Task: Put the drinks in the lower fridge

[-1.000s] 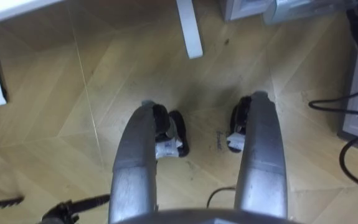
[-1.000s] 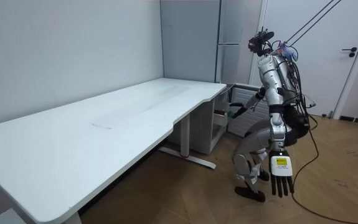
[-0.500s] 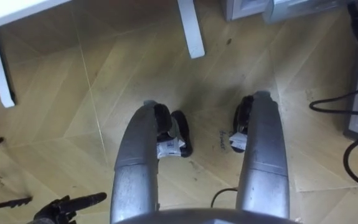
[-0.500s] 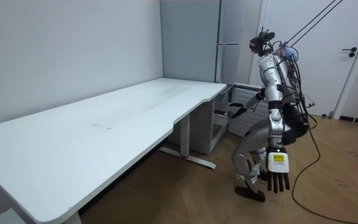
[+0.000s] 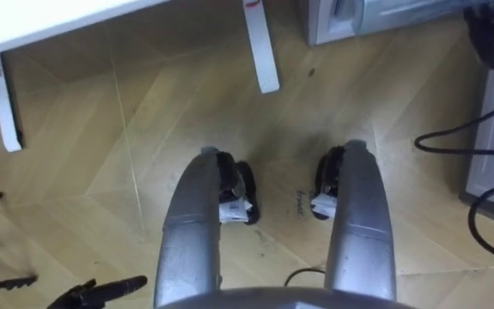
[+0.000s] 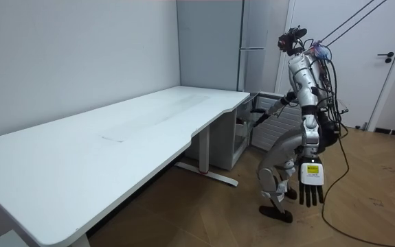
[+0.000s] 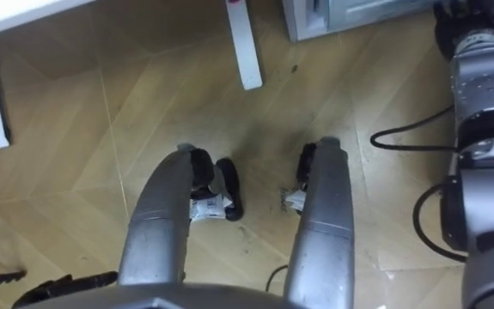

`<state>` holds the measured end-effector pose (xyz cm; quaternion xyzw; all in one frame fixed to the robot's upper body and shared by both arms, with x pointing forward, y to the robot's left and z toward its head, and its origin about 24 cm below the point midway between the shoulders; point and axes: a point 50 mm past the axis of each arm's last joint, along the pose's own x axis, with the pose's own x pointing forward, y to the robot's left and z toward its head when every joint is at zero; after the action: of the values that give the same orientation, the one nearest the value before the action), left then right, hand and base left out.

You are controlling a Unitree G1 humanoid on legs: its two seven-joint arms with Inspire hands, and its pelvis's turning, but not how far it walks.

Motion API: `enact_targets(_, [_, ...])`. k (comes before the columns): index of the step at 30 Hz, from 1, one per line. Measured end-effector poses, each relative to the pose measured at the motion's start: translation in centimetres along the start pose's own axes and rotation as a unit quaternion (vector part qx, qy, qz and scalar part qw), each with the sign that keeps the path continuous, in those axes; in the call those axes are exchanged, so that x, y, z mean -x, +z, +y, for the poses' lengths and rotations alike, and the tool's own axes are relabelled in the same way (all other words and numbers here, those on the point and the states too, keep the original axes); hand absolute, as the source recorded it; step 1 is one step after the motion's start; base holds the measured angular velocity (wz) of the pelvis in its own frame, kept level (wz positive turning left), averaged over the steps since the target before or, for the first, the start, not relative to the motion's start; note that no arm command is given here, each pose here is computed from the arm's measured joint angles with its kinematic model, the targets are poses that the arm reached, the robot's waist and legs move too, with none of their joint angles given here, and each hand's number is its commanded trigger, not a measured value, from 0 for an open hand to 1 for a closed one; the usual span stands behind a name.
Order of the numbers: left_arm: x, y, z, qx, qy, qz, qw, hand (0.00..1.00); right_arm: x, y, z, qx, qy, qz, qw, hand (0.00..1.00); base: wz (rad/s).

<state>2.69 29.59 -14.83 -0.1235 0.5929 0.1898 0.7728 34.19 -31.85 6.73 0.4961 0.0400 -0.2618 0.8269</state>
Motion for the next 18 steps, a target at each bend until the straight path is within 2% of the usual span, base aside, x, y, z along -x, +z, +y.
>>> enact_targets(18, [0.5, -2.4, 1.0, 0.003, 0.016, 0.041, 0.999, 0.00, -0.1, 0.0, 1.0, -0.038, 0.048, -0.017, 0.998, 0.00, 0.11])
